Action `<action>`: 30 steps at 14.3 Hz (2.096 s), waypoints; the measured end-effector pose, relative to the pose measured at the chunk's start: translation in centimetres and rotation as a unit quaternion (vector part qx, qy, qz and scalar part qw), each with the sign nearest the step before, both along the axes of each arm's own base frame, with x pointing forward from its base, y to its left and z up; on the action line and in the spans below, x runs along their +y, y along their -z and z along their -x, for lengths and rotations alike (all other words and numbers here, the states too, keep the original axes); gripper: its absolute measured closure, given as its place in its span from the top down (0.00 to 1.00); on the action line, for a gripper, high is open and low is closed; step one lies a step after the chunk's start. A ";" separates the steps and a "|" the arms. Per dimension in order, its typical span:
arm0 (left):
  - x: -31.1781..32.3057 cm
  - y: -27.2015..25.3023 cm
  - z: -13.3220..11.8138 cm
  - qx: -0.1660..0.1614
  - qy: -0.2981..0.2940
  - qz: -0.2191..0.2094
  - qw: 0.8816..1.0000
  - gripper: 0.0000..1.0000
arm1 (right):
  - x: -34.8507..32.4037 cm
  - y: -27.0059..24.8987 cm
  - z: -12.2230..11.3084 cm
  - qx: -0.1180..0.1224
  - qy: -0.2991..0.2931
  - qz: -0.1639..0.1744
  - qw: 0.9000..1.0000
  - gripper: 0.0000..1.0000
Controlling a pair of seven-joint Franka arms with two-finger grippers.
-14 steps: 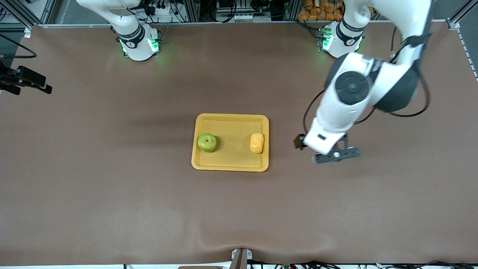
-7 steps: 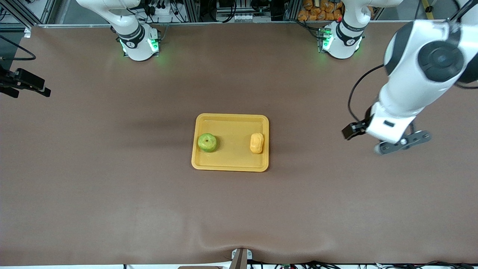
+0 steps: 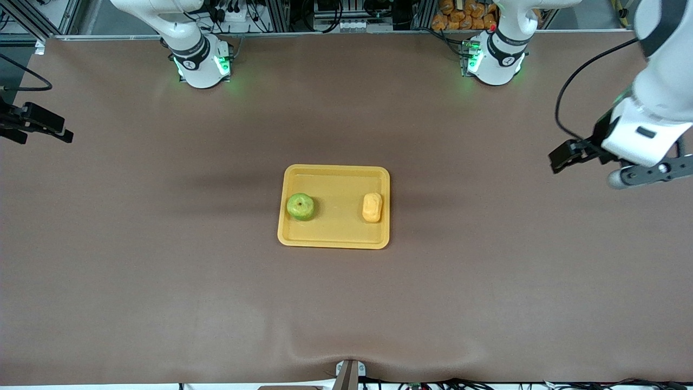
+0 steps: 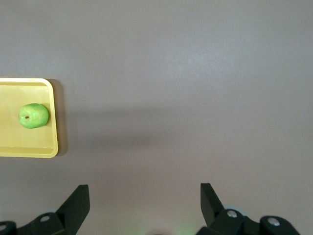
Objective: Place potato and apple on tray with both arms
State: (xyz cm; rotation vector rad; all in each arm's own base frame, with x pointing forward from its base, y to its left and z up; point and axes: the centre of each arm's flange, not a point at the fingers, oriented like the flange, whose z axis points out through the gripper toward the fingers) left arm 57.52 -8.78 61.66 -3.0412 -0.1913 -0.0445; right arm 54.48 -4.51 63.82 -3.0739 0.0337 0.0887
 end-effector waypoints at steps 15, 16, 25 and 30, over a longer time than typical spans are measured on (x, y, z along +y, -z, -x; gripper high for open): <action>3.0 -3.4 7.0 0.045 0.024 0.006 0.999 1.00 | -0.5 0.0 0.0 0.000 0.005 0.001 1.000 1.00; 2.9 -3.6 7.2 0.044 0.024 0.013 0.999 1.00 | -0.5 0.0 0.0 0.000 0.005 0.001 1.000 1.00; 2.8 -3.9 7.4 0.041 0.024 0.018 0.999 1.00 | -0.5 0.0 0.0 0.000 0.005 0.001 1.000 1.00; 2.9 -3.4 7.3 0.047 0.023 0.018 0.998 1.00 | -0.5 0.0 0.0 0.000 0.005 0.001 1.000 1.00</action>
